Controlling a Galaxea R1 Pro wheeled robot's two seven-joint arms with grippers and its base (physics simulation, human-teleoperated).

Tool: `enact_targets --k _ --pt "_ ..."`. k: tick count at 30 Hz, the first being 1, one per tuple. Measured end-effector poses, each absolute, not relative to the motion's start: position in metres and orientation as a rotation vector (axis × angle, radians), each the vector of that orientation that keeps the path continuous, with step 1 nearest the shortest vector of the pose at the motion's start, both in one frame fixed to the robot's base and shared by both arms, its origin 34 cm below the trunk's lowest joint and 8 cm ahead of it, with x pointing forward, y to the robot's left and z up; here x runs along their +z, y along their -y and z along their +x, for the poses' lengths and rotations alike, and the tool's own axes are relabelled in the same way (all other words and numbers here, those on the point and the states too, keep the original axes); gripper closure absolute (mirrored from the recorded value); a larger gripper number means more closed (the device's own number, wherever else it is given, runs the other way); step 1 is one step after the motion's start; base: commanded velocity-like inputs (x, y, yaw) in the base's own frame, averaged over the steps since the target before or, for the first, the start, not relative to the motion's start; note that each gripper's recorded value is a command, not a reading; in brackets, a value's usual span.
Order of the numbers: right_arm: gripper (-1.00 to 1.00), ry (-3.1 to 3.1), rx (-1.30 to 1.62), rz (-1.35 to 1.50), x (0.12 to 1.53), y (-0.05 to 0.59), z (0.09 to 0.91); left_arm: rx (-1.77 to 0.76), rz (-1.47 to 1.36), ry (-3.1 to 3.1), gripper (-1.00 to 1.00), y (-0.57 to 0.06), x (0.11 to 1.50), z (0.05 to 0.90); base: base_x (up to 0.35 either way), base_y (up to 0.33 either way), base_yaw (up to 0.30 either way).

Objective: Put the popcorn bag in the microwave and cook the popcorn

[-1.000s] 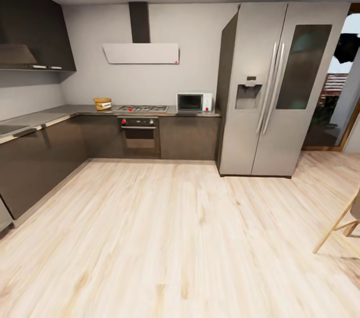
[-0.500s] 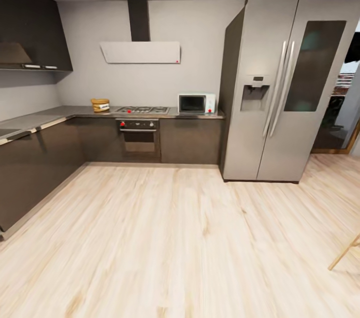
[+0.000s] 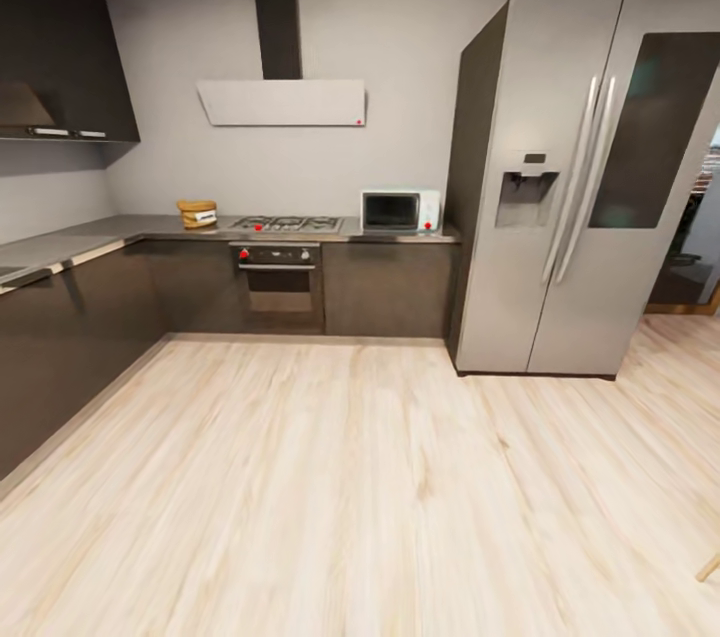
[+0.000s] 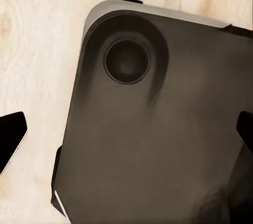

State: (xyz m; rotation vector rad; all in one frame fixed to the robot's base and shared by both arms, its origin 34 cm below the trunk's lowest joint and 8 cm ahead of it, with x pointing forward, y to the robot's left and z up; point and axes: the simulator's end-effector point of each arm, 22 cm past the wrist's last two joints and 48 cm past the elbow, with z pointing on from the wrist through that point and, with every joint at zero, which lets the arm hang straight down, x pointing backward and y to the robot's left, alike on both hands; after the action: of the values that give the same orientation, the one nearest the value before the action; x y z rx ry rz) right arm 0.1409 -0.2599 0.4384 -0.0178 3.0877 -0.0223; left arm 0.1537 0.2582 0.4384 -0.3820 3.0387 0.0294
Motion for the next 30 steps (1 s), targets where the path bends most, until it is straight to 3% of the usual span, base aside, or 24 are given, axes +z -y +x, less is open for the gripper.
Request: enact_targets --k 12,22,30 --pt "-1.0 -3.079 -0.024 -0.009 0.4385 0.2606 0.1427 0.029 -0.38 -3.039 -1.0 -0.2581 0.4384 0.1537 0.326 0.09 -0.003" --pt "-1.0 -3.079 -0.025 0.004 0.4385 0.2609 0.1426 0.029 -0.38 -3.04 -1.0 -0.2581 0.4384 0.1535 0.326 0.049 -0.185" --pt "-1.0 -3.079 -0.025 -0.002 0.4385 0.2608 0.1426 0.033 -0.377 -3.041 -1.0 -0.2603 0.4384 0.1534 0.326 0.001 -0.013"
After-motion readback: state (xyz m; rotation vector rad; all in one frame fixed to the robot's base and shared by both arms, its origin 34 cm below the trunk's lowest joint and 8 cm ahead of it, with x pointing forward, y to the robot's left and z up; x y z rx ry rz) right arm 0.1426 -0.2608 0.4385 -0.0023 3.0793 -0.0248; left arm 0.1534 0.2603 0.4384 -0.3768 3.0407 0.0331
